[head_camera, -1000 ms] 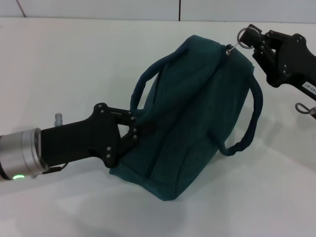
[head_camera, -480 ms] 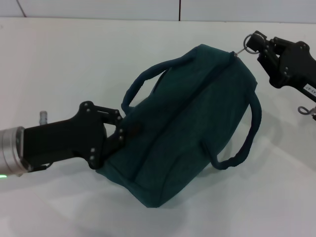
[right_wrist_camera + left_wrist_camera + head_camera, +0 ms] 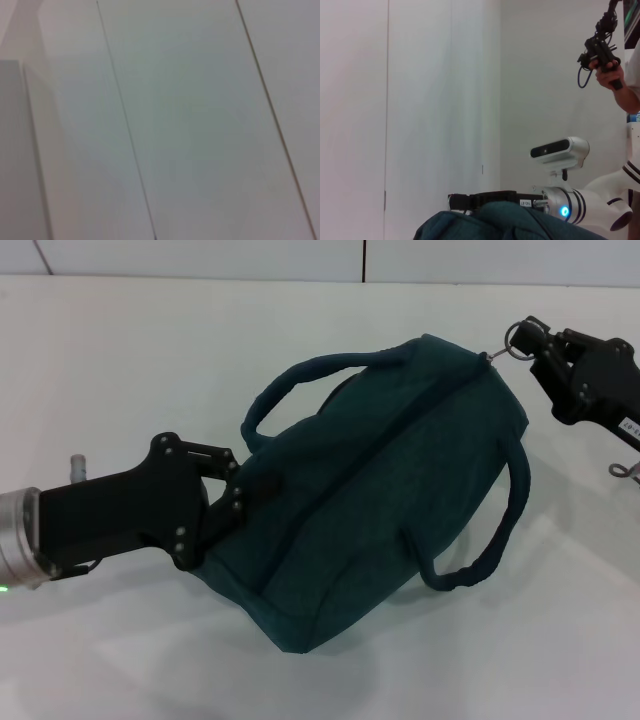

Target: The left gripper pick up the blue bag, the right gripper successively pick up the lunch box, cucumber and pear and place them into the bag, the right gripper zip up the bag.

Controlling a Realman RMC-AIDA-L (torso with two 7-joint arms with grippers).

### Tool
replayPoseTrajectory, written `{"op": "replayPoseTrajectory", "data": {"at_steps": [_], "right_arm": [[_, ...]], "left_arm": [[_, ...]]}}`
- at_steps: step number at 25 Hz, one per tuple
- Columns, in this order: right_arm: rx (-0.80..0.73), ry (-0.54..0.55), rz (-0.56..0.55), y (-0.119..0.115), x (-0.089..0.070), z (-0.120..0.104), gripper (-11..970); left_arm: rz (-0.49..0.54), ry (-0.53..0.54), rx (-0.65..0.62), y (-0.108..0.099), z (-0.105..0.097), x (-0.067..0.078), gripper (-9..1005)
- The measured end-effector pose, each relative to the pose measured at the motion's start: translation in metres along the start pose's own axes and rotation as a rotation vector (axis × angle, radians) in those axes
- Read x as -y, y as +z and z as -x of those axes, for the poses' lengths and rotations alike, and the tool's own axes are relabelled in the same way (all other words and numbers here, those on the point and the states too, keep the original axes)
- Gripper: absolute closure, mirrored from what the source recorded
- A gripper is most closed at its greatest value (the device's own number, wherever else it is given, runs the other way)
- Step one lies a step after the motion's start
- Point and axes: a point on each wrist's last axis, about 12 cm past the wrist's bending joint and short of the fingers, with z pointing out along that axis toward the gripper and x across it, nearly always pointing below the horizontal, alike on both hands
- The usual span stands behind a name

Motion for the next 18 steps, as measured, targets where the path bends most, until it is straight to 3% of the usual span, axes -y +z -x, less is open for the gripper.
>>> {"op": "replayPoseTrajectory", "data": {"at_steps": [9, 18], "right_arm": [[-0.034, 0.006, 0.077, 0.001, -0.010, -0.005, 947], [0.050, 0.029, 0.161, -0.028, -0.026, 0.000, 947]], "left_arm": [[0.065, 0.060, 0.038, -0.002, 0.006, -0.008, 948], [0.143, 0.091, 0.021, -0.006, 0.007, -0.018, 949]]}}
